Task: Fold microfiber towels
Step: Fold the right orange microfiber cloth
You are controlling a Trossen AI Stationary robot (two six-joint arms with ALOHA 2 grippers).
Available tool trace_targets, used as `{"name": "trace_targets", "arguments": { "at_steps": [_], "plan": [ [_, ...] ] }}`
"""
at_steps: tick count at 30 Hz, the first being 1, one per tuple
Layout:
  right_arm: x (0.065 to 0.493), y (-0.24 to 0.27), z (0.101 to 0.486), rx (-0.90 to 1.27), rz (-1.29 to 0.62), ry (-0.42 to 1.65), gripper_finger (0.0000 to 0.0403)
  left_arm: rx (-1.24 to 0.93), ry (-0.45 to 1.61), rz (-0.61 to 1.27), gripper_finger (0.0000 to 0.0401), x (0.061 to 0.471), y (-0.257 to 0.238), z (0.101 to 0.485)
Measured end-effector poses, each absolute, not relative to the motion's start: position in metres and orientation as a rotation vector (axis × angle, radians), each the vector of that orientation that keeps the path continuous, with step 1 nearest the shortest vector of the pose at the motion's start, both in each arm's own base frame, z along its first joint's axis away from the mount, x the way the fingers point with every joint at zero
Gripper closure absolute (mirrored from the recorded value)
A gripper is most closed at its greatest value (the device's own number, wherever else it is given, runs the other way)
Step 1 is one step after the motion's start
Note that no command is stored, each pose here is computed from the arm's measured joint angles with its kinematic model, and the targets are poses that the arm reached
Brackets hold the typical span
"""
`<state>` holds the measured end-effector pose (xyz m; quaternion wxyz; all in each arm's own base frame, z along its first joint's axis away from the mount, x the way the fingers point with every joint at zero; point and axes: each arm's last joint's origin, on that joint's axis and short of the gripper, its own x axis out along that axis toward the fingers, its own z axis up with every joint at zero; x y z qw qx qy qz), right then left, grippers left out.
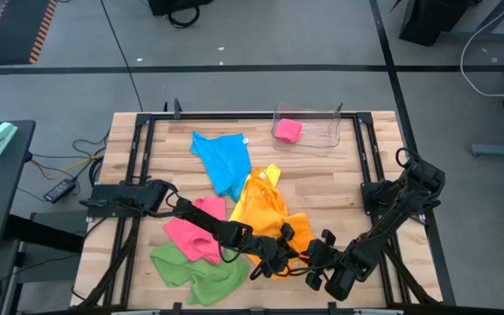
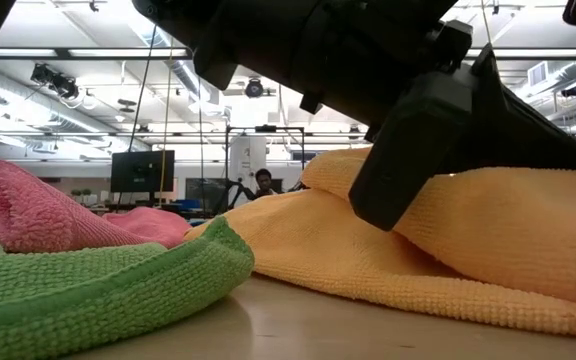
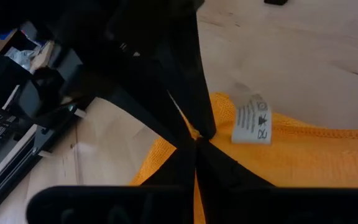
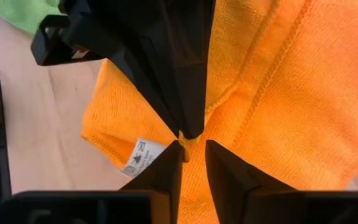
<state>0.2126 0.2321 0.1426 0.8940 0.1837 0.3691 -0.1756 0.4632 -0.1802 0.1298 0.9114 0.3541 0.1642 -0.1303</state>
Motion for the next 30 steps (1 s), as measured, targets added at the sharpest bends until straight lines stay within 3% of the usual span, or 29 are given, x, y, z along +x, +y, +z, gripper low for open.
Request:
{"name": "trace_targets", "arguments": {
  "at_steps": [5, 11, 23, 30],
  "plan": [
    [0.215, 0.231, 0.142, 0.347, -0.337, 0.763, 0.0358, 0.729, 0.333, -0.267, 0.0387, 0.463, -0.18, 0.131],
    [0.216, 0.233, 0.143, 0.322, -0.305, 0.762, 0.0361, 0.729, 0.332, -0.268, 0.0388, 0.463, -0.181, 0.131],
    [0.204, 0.242, 0.146, 0.368, -0.277, 0.772, 0.0361, 0.784, 0.322, -0.212, 0.0282, 0.454, -0.196, 0.146],
    [0.204, 0.237, 0.143, 0.438, -0.326, 0.846, 0.0361, 0.709, 0.363, -0.235, 0.0263, 0.44, -0.204, 0.174]
  ]
}}
